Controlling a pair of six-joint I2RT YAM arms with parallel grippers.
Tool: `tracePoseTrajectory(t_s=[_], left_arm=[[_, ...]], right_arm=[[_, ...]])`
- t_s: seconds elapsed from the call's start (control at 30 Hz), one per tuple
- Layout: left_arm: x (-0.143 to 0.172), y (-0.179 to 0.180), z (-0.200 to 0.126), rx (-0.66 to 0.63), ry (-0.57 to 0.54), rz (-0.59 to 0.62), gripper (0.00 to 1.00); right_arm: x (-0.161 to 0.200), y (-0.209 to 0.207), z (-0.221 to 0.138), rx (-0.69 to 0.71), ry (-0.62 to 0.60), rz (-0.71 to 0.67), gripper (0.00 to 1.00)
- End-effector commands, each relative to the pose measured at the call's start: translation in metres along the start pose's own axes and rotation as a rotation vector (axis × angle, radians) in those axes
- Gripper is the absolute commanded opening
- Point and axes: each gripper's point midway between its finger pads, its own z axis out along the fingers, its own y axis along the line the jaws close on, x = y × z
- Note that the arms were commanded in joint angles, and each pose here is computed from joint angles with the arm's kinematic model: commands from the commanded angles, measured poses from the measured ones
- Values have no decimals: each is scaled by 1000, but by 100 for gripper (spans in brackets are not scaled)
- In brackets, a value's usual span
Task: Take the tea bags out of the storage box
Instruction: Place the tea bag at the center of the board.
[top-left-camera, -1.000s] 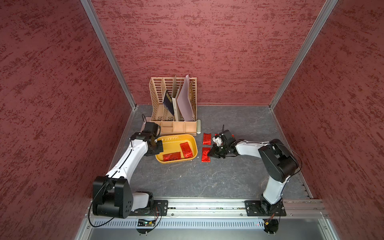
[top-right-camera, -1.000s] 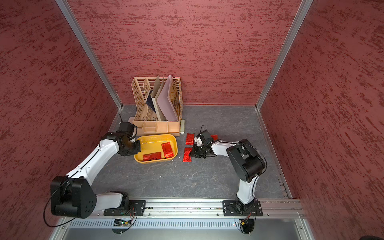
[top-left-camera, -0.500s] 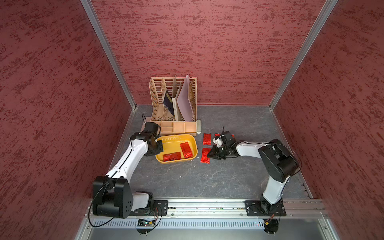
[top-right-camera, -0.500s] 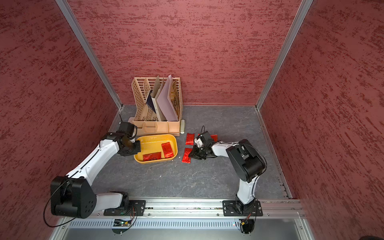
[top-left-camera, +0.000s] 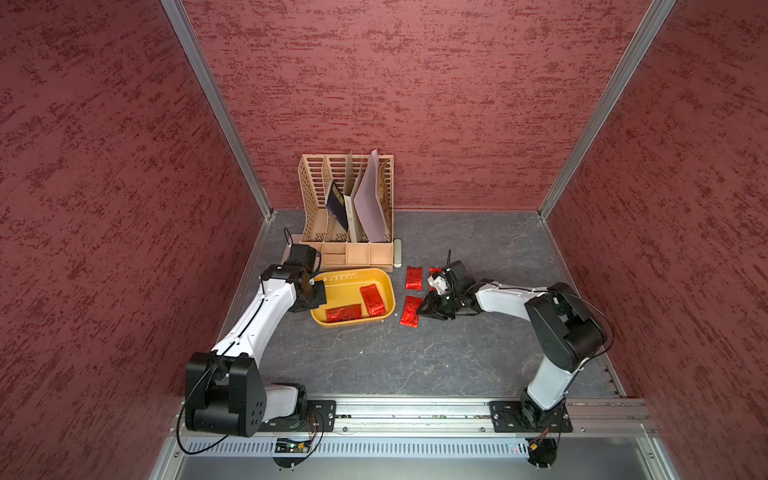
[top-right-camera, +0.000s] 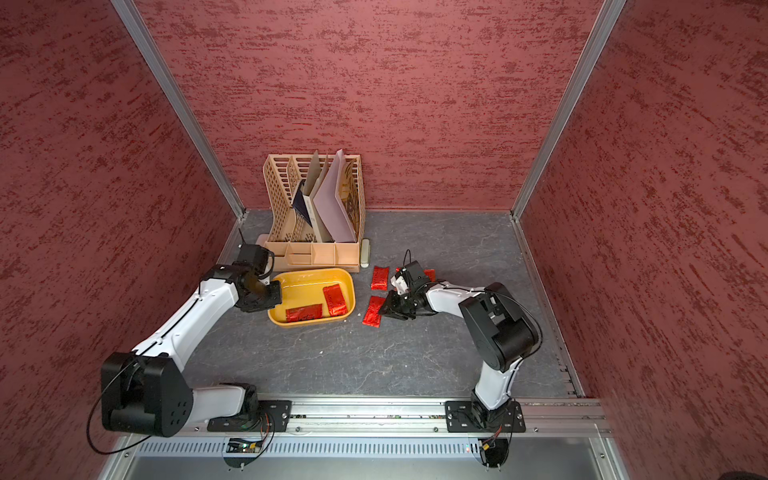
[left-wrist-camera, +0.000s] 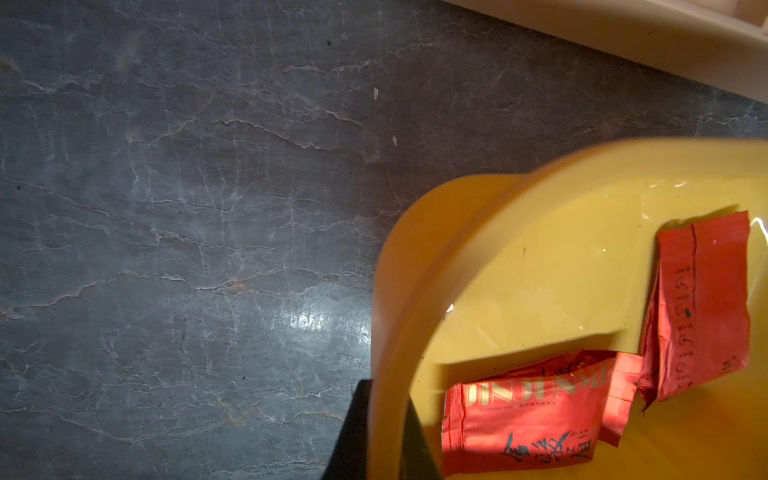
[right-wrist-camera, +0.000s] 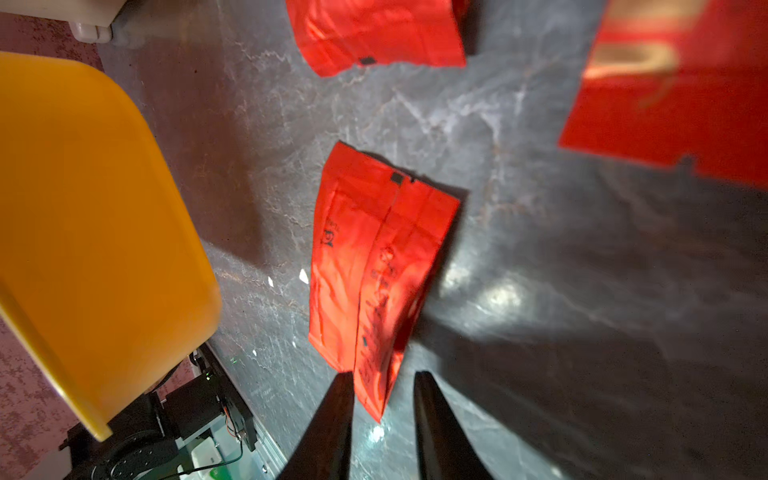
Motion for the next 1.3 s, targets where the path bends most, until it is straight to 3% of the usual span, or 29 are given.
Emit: tracePoseTrajectory(t_s=[0.0, 0.1, 1.27], left_arm=[[-6, -4, -3, 27, -29, -16, 0], [-6, -4, -3, 26, -30, -14, 0], [-5, -6, -2, 31, -26, -10, 0]], right_arm=[[-11, 5, -15, 42, -43, -48, 36], [-14, 6, -16, 46, -48, -52, 43], [-37, -6, 12, 109, -6, -49, 42]])
